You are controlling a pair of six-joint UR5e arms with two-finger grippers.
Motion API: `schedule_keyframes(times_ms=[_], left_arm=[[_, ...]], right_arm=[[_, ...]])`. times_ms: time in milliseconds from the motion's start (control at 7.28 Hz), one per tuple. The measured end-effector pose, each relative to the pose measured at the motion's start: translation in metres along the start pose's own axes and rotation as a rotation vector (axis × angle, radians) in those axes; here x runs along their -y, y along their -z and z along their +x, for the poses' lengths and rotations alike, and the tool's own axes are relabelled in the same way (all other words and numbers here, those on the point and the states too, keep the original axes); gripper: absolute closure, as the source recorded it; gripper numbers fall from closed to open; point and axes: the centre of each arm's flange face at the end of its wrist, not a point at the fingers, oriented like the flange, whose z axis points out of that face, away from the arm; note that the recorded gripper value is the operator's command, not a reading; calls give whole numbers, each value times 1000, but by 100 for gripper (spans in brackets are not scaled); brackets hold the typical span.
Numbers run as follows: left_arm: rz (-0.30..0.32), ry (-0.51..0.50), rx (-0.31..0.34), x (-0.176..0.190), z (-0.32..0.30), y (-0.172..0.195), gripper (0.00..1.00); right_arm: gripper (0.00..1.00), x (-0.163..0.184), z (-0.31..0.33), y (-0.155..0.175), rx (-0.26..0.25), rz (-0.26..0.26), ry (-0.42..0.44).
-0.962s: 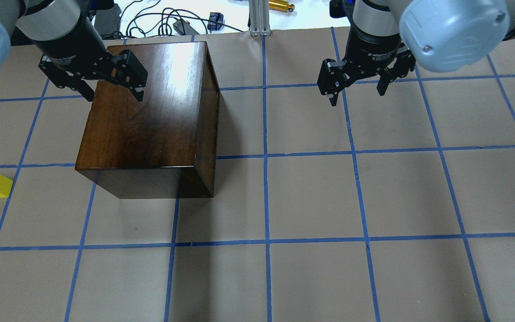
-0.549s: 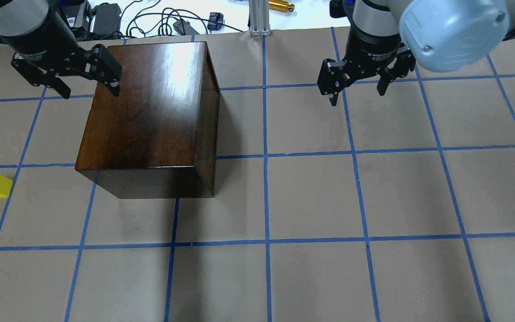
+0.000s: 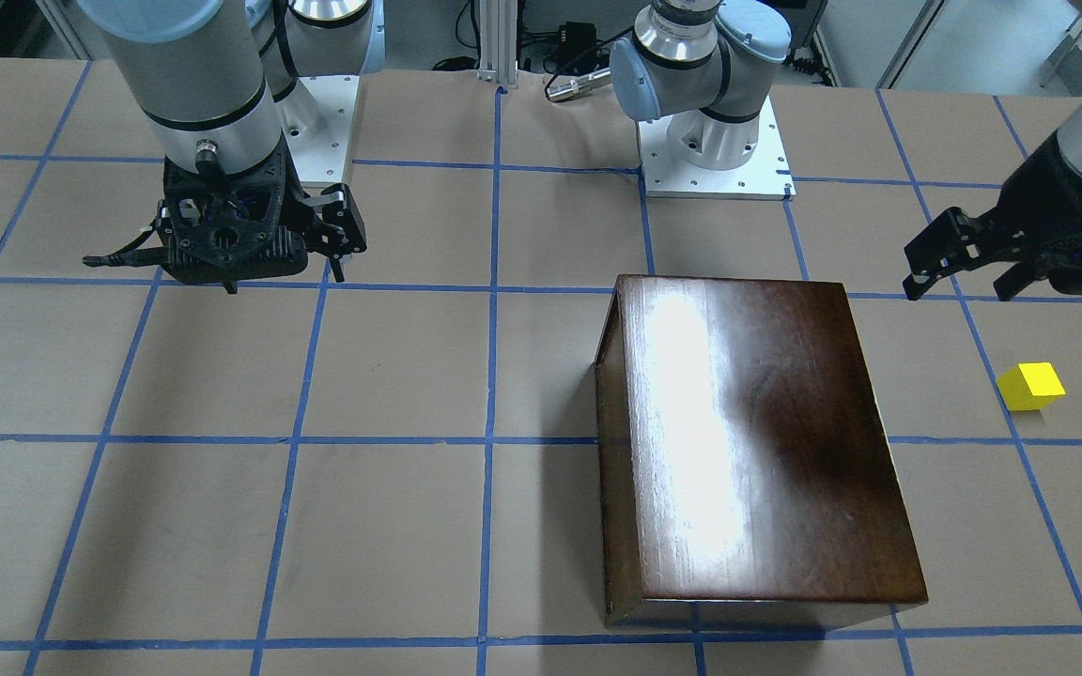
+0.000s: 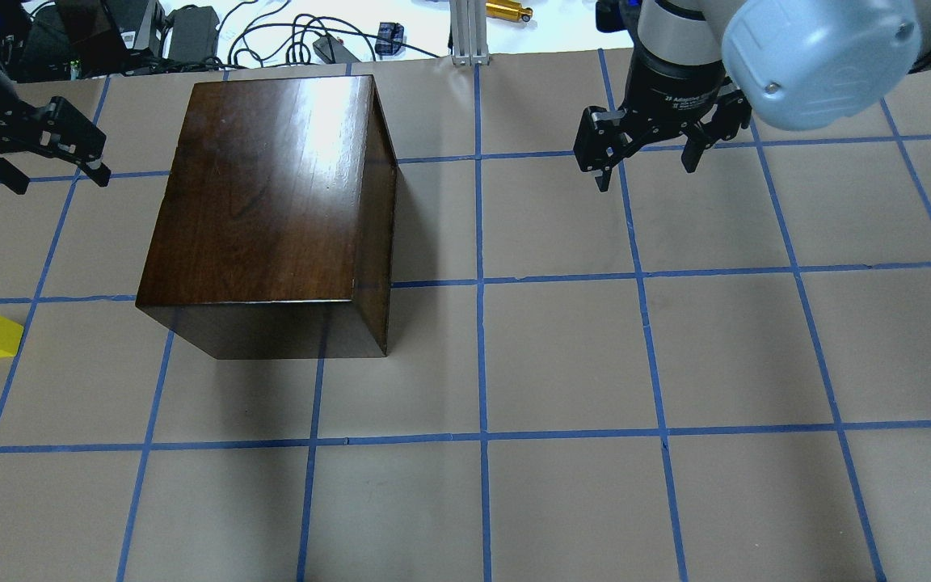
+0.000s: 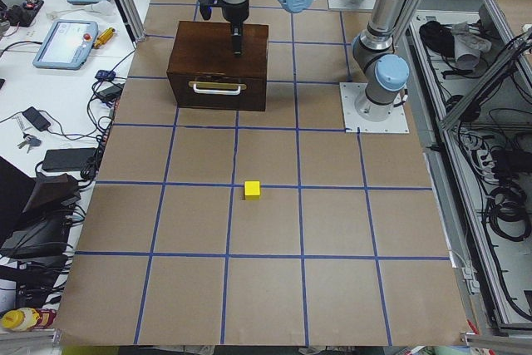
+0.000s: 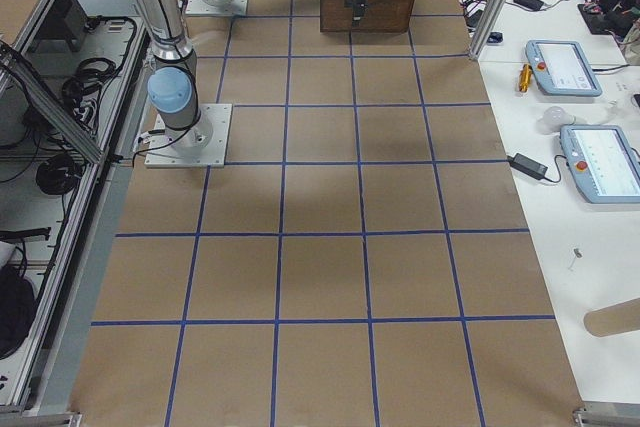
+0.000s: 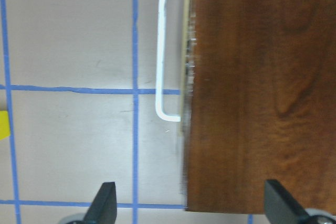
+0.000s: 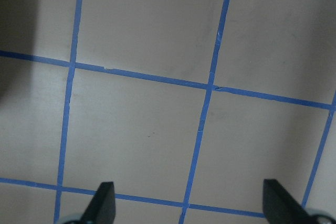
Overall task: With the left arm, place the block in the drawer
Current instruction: 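Move the left gripper off the cabinet toward the drawer's white handle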
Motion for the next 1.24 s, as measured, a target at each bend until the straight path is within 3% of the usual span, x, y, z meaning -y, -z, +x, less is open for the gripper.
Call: schedule_keyframes(times_ms=[412, 824, 1236], left_arm=[[-45, 64, -27, -9, -104, -29, 0], [-52, 105, -47, -4, -138, -53, 0], [7, 29, -252, 33, -141, -103, 0]], right_arm=[[0, 0, 0, 0, 0, 0, 0], [0, 0, 0, 0, 0, 0, -1], [0, 0, 0, 0, 0, 0, -1]])
